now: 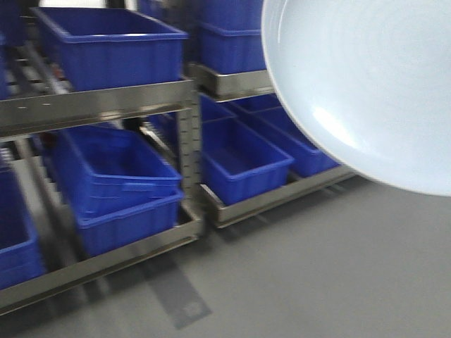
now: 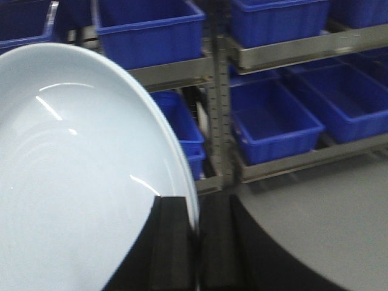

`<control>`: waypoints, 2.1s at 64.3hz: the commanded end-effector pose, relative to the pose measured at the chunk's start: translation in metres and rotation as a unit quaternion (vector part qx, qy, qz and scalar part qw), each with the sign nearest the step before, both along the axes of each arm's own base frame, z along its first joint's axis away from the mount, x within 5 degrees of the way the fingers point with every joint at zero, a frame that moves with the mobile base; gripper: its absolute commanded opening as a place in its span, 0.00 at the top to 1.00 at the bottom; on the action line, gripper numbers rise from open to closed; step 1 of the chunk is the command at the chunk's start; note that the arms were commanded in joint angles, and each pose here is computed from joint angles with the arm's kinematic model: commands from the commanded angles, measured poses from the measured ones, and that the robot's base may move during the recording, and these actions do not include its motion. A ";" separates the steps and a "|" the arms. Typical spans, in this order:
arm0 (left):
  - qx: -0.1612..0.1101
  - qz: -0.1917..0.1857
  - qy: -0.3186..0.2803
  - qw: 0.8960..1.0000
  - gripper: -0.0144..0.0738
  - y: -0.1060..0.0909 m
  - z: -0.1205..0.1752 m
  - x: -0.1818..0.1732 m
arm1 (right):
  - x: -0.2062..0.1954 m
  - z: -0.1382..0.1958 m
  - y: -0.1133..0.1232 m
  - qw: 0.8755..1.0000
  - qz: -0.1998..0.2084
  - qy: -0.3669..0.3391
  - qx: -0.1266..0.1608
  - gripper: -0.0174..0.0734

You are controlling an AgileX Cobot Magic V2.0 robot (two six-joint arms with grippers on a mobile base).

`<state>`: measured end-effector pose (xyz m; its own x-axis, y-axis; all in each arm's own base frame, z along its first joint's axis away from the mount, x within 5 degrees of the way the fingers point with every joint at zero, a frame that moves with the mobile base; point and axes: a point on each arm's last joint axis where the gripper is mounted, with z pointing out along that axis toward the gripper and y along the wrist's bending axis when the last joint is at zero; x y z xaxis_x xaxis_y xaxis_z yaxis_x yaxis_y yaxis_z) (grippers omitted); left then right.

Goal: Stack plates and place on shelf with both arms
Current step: 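Drive the base up to the shelf of blue bins, plates held aloft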

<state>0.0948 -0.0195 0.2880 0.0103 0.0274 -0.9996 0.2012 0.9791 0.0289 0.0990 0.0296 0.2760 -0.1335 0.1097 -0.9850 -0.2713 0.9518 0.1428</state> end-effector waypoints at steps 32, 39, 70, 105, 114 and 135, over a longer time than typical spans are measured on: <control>-0.011 0.011 -0.049 0.999 0.75 0.002 0.017 0.001 | 0.001 0.020 -0.003 0.998 -0.017 -0.060 0.019 0.75; -0.011 0.011 -0.049 0.999 0.75 0.002 0.017 0.001 | 0.001 0.020 -0.003 0.998 -0.017 -0.060 0.019 0.75; -0.011 0.011 -0.049 0.999 0.75 0.002 0.017 0.001 | 0.001 0.020 -0.003 0.998 -0.017 -0.060 0.019 0.75; -0.011 0.011 -0.049 0.999 0.75 0.002 0.017 0.001 | 0.001 0.020 -0.003 0.998 -0.017 -0.060 0.019 0.75; -0.011 0.011 -0.049 0.999 0.75 0.002 0.017 0.001 | 0.001 0.020 -0.003 0.998 -0.017 -0.060 0.019 0.75; -0.011 0.011 -0.049 0.999 0.75 0.002 0.017 0.001 | 0.001 0.020 -0.003 0.998 -0.017 -0.060 0.019 0.75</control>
<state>0.0948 -0.0195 0.2880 0.0103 0.0274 -0.9996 0.2012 0.9791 0.0289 0.0990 0.0296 0.2758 -0.1350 0.1093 -0.9848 -0.2715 0.9518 0.1428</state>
